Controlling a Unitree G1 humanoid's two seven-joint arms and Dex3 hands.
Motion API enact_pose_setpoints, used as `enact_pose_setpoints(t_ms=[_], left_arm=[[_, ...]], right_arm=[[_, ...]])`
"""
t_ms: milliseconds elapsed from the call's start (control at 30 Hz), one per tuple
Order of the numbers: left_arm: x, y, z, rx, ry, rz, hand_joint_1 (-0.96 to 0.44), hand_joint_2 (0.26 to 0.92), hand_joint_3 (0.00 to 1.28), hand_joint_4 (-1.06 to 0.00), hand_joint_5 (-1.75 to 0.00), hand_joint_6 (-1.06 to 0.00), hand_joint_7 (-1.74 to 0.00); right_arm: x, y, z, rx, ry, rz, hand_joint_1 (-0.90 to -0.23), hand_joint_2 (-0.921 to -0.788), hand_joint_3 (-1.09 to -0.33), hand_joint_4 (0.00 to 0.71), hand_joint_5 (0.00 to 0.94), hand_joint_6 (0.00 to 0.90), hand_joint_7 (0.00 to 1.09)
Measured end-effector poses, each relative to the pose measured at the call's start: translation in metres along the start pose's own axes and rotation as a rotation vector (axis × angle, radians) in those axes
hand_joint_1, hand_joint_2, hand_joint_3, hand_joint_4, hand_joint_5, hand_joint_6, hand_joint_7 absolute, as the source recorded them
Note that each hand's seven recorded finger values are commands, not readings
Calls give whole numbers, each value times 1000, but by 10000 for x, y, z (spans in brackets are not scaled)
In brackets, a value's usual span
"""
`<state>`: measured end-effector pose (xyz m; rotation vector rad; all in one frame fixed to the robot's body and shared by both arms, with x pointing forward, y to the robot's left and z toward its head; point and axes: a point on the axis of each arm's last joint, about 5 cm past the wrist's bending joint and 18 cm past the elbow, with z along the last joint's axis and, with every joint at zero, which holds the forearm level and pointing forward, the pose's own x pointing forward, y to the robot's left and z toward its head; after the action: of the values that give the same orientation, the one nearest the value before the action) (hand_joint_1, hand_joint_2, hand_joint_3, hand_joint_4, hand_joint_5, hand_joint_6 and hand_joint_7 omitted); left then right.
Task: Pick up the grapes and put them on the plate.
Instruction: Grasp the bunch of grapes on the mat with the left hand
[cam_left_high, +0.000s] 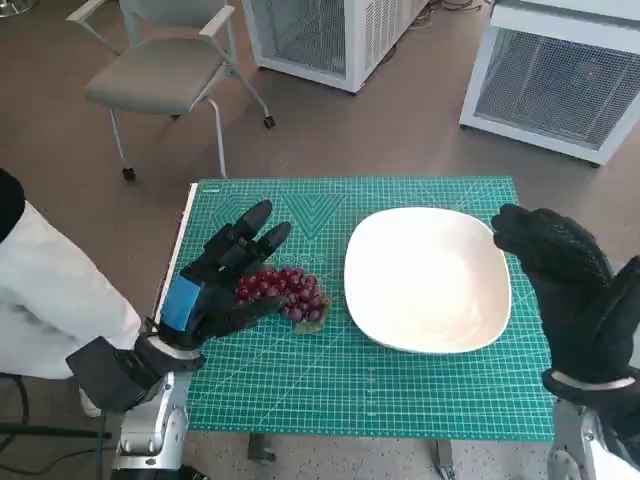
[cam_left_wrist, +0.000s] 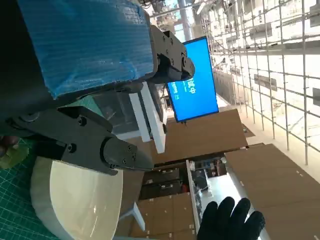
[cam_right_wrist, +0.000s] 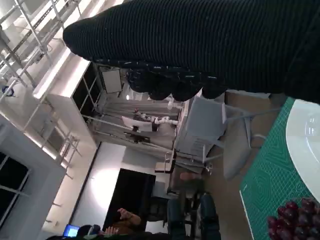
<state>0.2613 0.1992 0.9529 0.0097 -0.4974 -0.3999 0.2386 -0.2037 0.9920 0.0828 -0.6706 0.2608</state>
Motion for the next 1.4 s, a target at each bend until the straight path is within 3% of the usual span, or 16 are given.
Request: enact_pose_setpoints(t_ms=[400,1067,1200,1400], left_arm=[[9,-26,-10,-7,0,-1,-151,921,75,-427,-7,-367,-3],[11,-25,-8,0,3,-14,-171,921,70,-420,-2,-370,-3],[12,-20,3,46,14,-22,-185,905,42,-350,0,-341,-2],[34,1,64,293,105,-48,-181,827,7,-152,0,-229,-9]], right_arm=[[72,104,-66,16,11,42,-475,-921,-559,437,515,190,901],[108,113,-84,21,16,70,-473,-921,-566,423,537,179,918],[107,113,-84,21,16,70,-473,-921,-567,421,541,178,921],[111,113,-77,19,10,70,-473,-921,-567,419,547,177,924]])
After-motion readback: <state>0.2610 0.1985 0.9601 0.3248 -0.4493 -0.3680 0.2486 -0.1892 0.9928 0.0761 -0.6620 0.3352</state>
